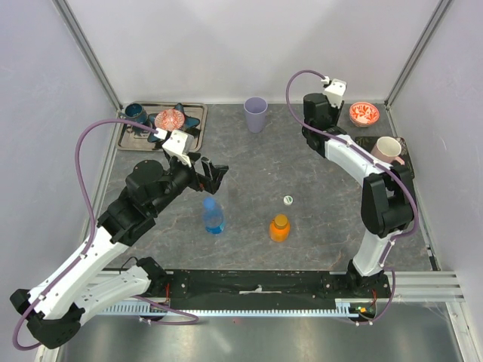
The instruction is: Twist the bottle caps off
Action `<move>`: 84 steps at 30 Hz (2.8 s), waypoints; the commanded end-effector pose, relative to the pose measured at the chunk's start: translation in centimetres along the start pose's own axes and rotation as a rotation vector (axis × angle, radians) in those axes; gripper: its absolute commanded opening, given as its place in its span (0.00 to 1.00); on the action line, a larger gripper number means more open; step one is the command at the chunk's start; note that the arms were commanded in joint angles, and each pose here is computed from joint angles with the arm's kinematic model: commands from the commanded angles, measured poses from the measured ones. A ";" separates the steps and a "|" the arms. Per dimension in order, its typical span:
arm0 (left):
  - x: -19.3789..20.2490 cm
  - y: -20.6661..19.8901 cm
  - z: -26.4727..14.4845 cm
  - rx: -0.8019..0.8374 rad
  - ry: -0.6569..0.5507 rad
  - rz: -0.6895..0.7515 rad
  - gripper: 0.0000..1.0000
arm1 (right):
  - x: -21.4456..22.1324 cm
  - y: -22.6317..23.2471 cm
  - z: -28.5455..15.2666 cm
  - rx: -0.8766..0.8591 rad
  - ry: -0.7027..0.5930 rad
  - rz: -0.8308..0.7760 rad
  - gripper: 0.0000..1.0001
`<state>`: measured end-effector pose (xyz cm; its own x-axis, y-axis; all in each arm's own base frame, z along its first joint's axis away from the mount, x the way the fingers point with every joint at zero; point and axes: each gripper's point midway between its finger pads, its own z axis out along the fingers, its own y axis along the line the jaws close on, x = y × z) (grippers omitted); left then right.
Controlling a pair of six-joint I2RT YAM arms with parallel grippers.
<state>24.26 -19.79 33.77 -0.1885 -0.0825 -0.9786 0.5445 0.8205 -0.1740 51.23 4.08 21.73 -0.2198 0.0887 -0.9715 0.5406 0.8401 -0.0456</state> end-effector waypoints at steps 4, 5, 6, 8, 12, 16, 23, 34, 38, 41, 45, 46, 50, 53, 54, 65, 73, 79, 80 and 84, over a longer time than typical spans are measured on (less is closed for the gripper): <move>-1.3 -0.6 0.1 0.017 -0.047 -0.045 1.00 | 2.0 -0.4 -0.5 -0.058 0.107 0.011 0.31; -1.3 -0.7 0.1 0.022 -0.046 -0.045 1.00 | 2.2 -0.6 -0.4 -0.058 0.115 0.014 0.36; -1.3 -0.7 0.1 0.023 -0.044 -0.044 1.00 | 2.1 -0.6 -0.6 -0.064 0.120 0.018 0.43; -1.2 -0.7 0.2 0.022 -0.041 -0.043 1.00 | 2.3 -0.9 -0.7 -0.066 0.134 0.022 0.49; -1.1 -0.6 0.2 0.018 -0.037 -0.038 1.00 | 1.8 -1.3 -0.9 -0.062 0.136 0.035 0.57; -1.1 -0.6 0.3 0.018 -0.034 -0.033 1.00 | 1.4 -1.5 -0.9 -0.065 0.143 0.034 0.59; -1.1 -0.7 0.5 0.021 -0.027 -0.030 1.00 | 0.7 -1.8 -1.1 -0.076 0.148 0.045 0.70; -1.0 -0.8 0.6 0.025 -0.022 -0.034 1.00 | -1.1 -1.2 -1.8 -0.117 0.136 0.075 0.79; -1.0 -0.8 0.7 0.026 -0.020 -0.036 1.00 | -1.6 -0.8 -1.9 -0.134 0.137 0.083 0.80; -0.9 -0.9 0.8 0.028 -0.016 -0.035 1.00 | -1.8 -0.8 -2.0 -0.142 0.137 0.093 0.80; -0.9 -0.9 0.9 0.031 -0.014 -0.035 1.00 | -2.1 -0.5 -2.2 -0.159 0.139 0.102 0.80; -0.8 -1.0 0.9 0.034 -0.012 -0.035 1.00 | -2.0 -0.4 -2.2 -0.164 0.140 0.101 0.80; -0.6 -1.1 1.1 0.038 -0.003 -0.036 1.00 | -2.1 -0.3 -2.3 -0.175 0.144 0.104 0.77; -0.7 -1.1 1.1 0.040 -0.006 -0.037 1.00 | -2.1 -0.2 -2.4 -0.183 0.145 0.102 0.75; -0.7 -1.1 1.1 0.040 -0.006 -0.039 1.00 | -2.1 -0.2 -2.4 -0.183 0.145 0.102 0.75; -0.5 -1.1 1.2 0.039 0.000 -0.037 1.00 | -2.1 -0.3 -2.5 -0.186 0.146 0.104 0.79; -0.5 -1.2 1.1 0.044 -0.001 -0.037 1.00 | -1.7 -0.2 -2.5 -0.189 0.152 0.093 0.68; -0.4 -1.2 1.1 0.047 0.000 -0.035 1.00 | -1.7 -0.2 -2.5 -0.191 0.152 0.093 0.64; -0.5 -1.2 1.1 0.047 -0.001 -0.035 1.00 | -1.6 -0.3 -2.4 -0.187 0.153 0.091 0.64; -0.5 -1.3 1.1 0.050 -0.001 -0.035 1.00 | -1.7 -0.2 -2.6 -0.191 0.152 0.094 0.68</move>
<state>24.76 -20.90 32.27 -0.2326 -0.0515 -0.9712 0.5582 0.8107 -0.1767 49.32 5.11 20.10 -0.3898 0.2083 -0.8970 0.4070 0.9127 0.0350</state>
